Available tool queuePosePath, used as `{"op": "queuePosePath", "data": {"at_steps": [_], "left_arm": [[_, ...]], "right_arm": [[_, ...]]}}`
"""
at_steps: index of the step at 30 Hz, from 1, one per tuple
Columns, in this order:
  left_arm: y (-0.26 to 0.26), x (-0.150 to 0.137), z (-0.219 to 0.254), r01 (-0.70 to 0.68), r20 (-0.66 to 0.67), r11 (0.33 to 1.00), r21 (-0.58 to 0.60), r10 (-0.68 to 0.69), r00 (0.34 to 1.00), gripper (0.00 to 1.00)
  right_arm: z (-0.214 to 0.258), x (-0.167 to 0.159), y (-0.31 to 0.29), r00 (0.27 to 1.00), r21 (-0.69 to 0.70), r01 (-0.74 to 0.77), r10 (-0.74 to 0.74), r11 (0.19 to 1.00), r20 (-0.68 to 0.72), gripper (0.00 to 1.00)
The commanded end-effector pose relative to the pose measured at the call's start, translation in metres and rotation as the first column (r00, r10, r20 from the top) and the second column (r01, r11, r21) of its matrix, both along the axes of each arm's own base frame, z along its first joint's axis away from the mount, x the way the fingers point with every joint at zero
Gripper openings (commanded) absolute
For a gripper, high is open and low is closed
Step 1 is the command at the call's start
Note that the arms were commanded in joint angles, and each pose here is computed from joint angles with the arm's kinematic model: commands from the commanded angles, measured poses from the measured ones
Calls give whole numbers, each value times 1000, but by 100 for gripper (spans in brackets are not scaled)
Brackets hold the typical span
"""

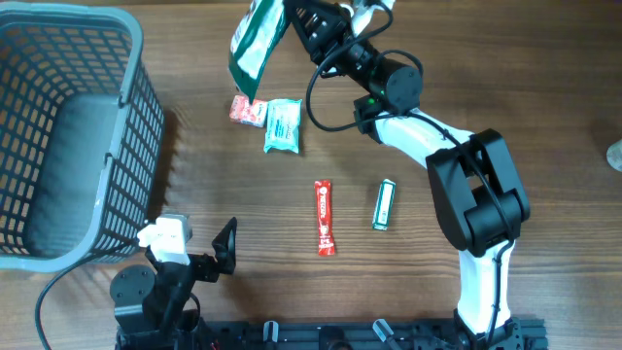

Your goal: Scan the item barcode

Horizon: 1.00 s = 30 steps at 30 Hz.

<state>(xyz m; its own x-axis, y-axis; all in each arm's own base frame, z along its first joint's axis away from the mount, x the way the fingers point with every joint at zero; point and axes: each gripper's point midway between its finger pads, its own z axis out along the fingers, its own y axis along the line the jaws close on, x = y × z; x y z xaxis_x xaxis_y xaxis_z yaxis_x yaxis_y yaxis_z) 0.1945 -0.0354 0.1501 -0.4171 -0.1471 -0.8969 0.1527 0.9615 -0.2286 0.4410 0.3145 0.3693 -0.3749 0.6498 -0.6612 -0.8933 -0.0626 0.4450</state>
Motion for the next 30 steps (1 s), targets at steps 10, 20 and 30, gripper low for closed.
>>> {"op": "queuePosePath", "data": {"at_steps": [10,20,30], "left_arm": [[-1,0,-1,12,5,1000,9,-12,1000,100],[-1,0,-1,12,4,1000,9,-12,1000,100],[-1,0,-1,12,4,1000,9,-12,1000,100]], "right_arm": [[25,-116,42,640,-404,-91,364,910,676,4],[-29,-131,39,581,-661,-186,624,727,523,4],[-119,-64,34,658,-420,-752,533,509,-532,4]]}}
